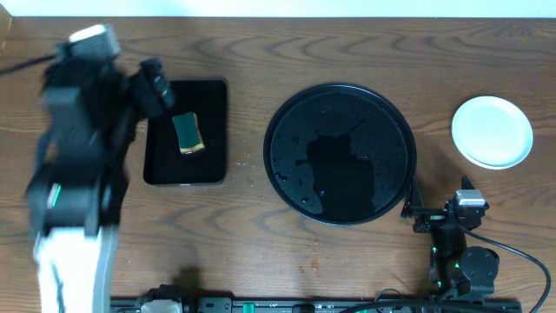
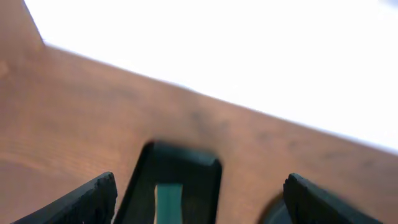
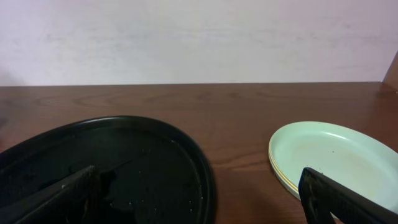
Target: Clean dirty plates on tray and stack at the side
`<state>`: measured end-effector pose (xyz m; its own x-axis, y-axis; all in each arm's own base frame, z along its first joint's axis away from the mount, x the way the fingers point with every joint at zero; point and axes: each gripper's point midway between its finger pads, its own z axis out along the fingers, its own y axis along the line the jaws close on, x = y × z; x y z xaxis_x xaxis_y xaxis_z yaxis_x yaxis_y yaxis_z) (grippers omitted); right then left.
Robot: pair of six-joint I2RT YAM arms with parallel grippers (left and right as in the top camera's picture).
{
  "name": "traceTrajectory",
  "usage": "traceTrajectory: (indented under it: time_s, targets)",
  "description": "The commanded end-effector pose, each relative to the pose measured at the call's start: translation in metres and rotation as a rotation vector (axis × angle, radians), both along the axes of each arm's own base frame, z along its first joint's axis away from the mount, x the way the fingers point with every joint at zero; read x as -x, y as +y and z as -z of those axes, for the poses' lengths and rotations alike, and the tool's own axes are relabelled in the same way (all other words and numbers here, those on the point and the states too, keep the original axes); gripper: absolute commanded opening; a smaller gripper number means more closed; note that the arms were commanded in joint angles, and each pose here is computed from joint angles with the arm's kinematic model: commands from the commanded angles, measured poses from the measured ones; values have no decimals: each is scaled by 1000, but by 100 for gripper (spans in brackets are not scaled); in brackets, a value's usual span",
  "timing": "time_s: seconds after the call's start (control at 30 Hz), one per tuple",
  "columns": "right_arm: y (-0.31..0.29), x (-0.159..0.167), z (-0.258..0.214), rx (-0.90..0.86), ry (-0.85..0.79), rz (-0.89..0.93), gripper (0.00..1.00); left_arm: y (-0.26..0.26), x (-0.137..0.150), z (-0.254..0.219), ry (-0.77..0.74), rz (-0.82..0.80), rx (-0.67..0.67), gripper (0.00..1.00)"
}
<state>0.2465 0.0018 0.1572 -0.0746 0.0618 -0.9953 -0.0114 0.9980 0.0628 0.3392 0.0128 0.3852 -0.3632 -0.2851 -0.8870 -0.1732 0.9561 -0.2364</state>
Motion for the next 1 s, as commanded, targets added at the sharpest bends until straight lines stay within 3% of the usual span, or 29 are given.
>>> traceTrajectory:
  time_s: [0.0, 0.17, 0.37, 0.67, 0.97]
  targets:
    - [3, 0, 0, -13, 0, -11, 99, 2, 47, -46, -154, -9, -12, 86]
    - [3, 0, 0, -13, 0, -11, 99, 2, 123, -75, -336, -11, -14, 86]
    - [3, 0, 0, -13, 0, -11, 99, 1, 174, -33, -397, -11, -14, 86]
    - [3, 0, 0, -13, 0, -11, 99, 1, 162, 86, -305, -13, -1, 86]
    - [3, 0, 0, -13, 0, -11, 99, 0, 138, 57, -742, -7, 70, 86]
